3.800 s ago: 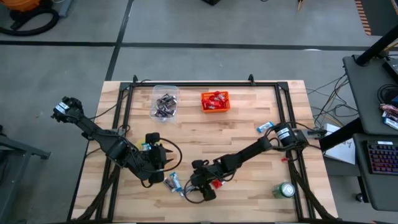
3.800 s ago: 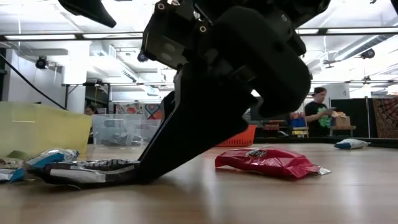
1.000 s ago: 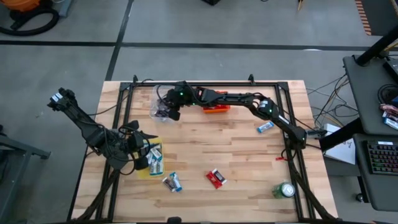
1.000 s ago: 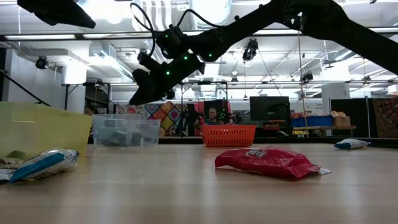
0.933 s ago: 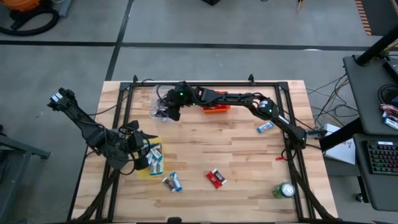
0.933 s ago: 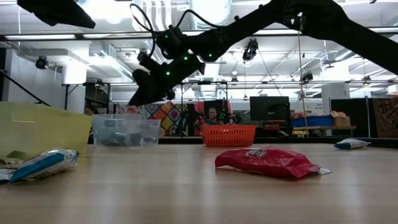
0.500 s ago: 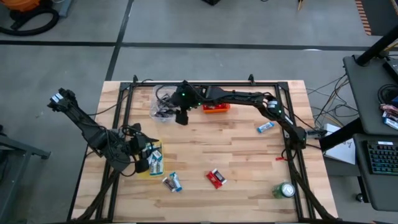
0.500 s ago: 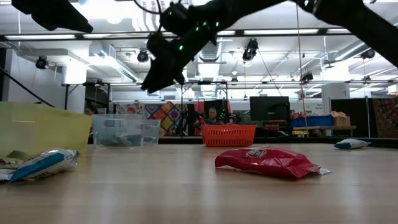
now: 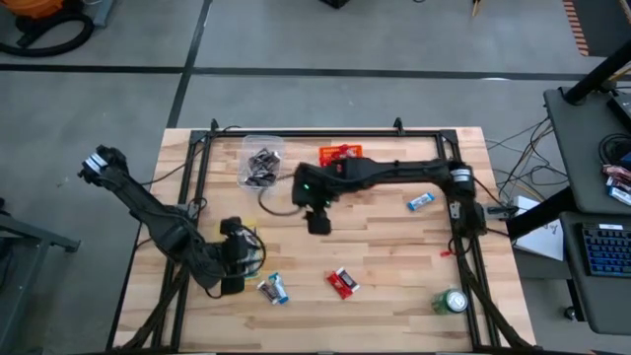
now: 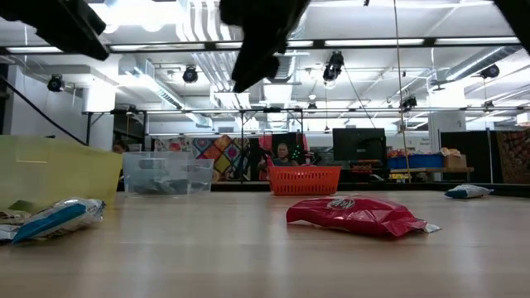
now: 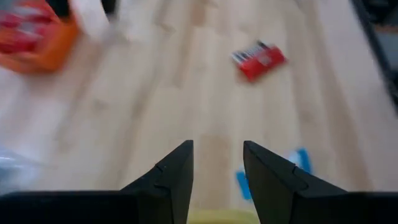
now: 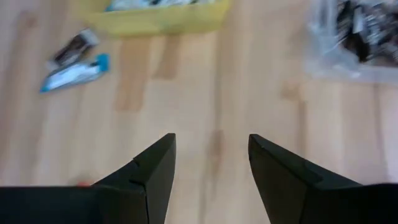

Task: Sort candy
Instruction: Put the left white candy into the yellow bin

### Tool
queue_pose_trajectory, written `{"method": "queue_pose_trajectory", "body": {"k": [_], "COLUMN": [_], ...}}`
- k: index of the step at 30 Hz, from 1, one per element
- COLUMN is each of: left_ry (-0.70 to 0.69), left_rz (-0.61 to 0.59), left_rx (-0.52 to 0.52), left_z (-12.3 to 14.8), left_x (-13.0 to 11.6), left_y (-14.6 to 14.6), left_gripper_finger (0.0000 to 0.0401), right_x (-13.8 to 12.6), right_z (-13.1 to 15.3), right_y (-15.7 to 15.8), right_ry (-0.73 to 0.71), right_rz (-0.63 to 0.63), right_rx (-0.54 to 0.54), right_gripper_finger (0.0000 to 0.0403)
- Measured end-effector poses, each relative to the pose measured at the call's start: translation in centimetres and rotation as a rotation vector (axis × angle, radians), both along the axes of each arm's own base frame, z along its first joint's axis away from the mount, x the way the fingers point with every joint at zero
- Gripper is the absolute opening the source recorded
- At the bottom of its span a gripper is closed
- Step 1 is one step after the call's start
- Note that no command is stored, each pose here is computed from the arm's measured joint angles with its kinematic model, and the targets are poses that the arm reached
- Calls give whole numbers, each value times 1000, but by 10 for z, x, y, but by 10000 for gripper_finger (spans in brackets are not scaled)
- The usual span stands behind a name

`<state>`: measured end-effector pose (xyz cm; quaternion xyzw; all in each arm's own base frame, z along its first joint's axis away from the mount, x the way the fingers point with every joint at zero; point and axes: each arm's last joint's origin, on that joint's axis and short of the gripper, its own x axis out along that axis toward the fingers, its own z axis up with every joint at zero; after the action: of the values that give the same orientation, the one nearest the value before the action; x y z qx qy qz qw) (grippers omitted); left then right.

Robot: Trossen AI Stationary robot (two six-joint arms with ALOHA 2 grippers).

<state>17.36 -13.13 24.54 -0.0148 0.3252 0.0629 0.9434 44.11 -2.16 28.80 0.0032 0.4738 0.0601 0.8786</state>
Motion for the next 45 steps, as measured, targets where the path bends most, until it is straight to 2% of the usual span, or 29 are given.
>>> {"method": "queue_pose_trajectory", "body": {"k": [5,14,19,26,28,38,45], "left_ry": [94,210,251,345,371,444,479], "left_rz": [-111,-322,-416,-456,-479,-605,-625], "left_rx": [-8,132,240,337,326,139,111], "left_z": [-5,-12,-19,-50,-57,-81,-91], "left_x": [12,38,52,74,80,104,111], "left_y": [-15,-39,-50,-53,-54,-46,-39], "left_gripper_finger": [125,160,170,171,171,171,171], "right_x": [-32,-77,-91,-96,-96,-97,-98], "right_z": [5,3,4,3,2,0,-2], "right_y": [39,96,113,127,128,129,130], "right_ry": [1,-78,-89,-78,-72,-66,-61], "right_rz": [0,13,29,40,41,47,55], "right_rx": [57,168,202,223,225,220,216], "right_gripper_finger": [192,192,192,192,192,192,192]}}
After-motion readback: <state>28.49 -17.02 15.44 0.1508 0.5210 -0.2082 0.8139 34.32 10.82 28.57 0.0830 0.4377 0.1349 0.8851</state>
